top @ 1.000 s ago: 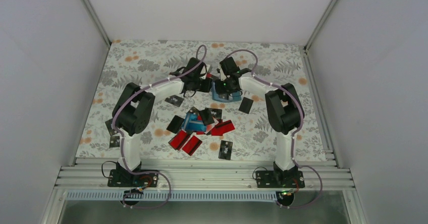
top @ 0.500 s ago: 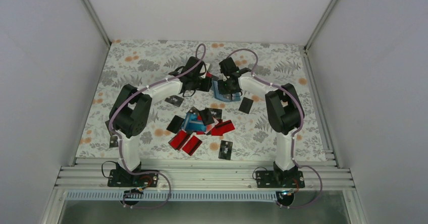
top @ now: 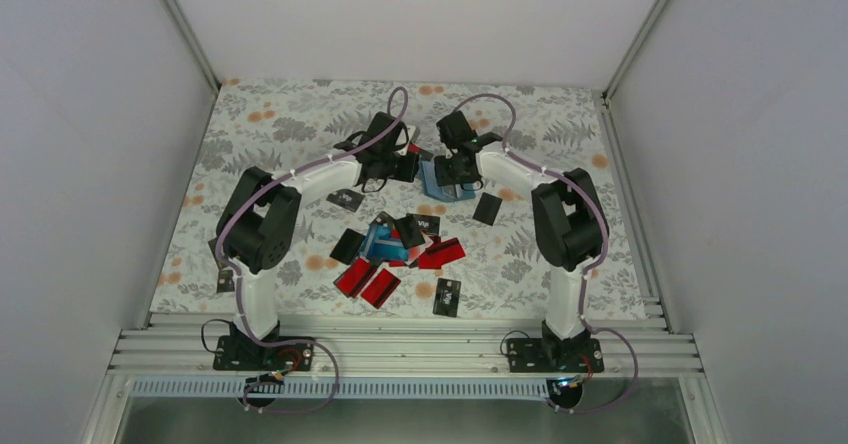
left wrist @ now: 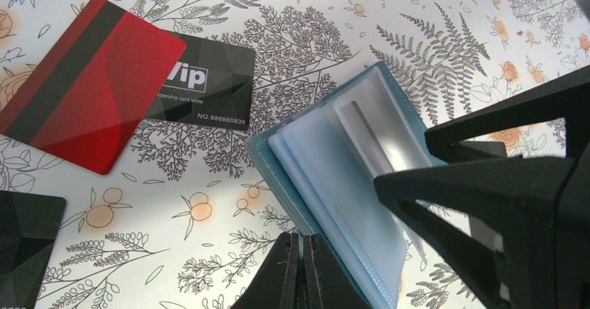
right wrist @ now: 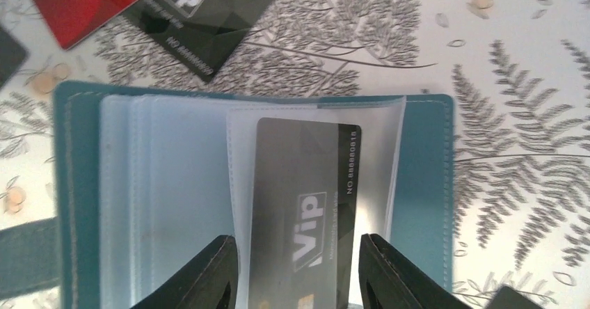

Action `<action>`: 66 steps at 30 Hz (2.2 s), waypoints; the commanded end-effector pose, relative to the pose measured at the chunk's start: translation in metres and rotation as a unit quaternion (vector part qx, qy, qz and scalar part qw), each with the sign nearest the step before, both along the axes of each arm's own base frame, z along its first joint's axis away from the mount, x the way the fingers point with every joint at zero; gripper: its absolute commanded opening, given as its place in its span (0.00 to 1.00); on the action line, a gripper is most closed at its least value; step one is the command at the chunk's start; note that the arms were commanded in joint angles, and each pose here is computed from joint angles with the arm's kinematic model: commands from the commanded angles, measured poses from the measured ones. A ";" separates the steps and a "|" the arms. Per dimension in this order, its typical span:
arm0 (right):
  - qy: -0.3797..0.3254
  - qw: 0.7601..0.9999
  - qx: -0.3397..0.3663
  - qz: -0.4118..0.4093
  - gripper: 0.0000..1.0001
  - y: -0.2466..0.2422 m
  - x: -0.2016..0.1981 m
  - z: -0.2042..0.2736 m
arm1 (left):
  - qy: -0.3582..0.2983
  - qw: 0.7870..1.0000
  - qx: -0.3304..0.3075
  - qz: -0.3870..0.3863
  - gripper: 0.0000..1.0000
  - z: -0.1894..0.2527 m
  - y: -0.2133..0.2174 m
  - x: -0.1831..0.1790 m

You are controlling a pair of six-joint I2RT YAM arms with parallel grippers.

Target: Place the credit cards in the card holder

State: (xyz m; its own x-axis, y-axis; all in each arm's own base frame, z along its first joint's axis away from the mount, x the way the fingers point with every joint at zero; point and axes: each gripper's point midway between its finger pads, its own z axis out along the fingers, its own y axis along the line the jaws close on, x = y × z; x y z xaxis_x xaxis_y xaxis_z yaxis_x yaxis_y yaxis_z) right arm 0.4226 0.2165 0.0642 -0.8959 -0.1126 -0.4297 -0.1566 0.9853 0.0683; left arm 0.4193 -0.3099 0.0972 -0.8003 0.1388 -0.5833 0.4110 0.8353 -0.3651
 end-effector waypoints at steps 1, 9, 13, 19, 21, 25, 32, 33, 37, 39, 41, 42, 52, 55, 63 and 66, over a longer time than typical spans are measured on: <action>-0.003 0.997 0.066 0.035 0.47 0.021 -0.006 0.019 | -0.020 1.000 -0.003 0.000 0.02 0.018 0.004 -0.001; -0.002 0.997 0.066 0.050 0.51 0.032 -0.008 0.019 | -0.020 1.000 -0.003 0.000 0.02 0.018 0.005 -0.001; 0.005 0.997 0.057 0.055 0.51 0.034 -0.012 0.013 | -0.021 1.000 -0.004 0.000 0.02 0.019 0.004 -0.001; -0.017 0.999 0.007 0.030 0.51 0.021 -0.008 0.021 | -0.027 1.000 -0.002 0.002 0.03 0.026 0.006 0.000; -0.031 0.999 -0.012 0.017 0.51 0.011 -0.005 0.028 | -0.030 1.000 0.002 0.003 0.02 0.027 0.008 0.000; -0.047 0.999 -0.027 0.003 0.49 -0.004 0.001 0.038 | -0.029 1.000 0.009 0.004 0.02 0.024 0.010 0.000; -0.057 0.997 -0.036 -0.031 0.44 -0.031 0.008 0.047 | -0.025 1.000 0.015 0.007 0.02 0.020 0.012 -0.001; -0.057 0.997 -0.034 -0.033 0.43 -0.033 0.008 0.047 | -0.025 1.000 0.017 0.006 0.02 0.020 0.012 -0.001; -0.050 0.998 -0.026 -0.034 0.41 -0.035 0.007 0.042 | -0.025 1.000 0.018 0.006 0.02 0.019 0.012 -0.001; -0.044 0.998 -0.026 -0.034 0.40 -0.035 0.006 0.036 | -0.025 1.000 0.018 0.006 0.02 0.019 0.012 -0.001; -0.041 0.999 -0.015 -0.030 0.39 -0.032 0.005 0.035 | -0.023 1.000 0.018 0.005 0.02 0.017 0.013 -0.002; -0.040 0.999 0.002 -0.021 0.39 -0.027 0.004 0.037 | -0.023 1.000 0.018 0.005 0.02 0.018 0.013 -0.002; -0.033 0.981 0.171 0.087 0.31 0.037 -0.013 0.069 | -0.023 1.000 0.018 -0.004 0.02 0.012 0.012 -0.005; -0.008 0.981 0.176 0.081 0.23 0.042 -0.011 0.048 | -0.023 1.000 0.017 -0.005 0.02 0.012 0.012 -0.006; 0.031 0.993 0.111 0.031 0.16 0.020 -0.004 -0.010 | -0.024 0.999 0.026 -0.009 0.02 0.009 0.014 -0.008; 0.043 0.996 0.077 0.000 0.15 -0.004 -0.004 -0.031 | -0.021 0.999 0.030 -0.009 0.02 0.005 0.016 -0.008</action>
State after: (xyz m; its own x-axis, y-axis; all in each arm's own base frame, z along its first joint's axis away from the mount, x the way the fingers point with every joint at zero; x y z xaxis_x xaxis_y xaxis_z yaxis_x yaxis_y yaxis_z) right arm 0.4129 0.2409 0.0508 -0.9192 -0.0971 -0.3816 -0.2268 0.9228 0.3115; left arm 0.4103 -0.2956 0.0899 -0.7972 0.1849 -0.5748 0.4182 0.8557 -0.3047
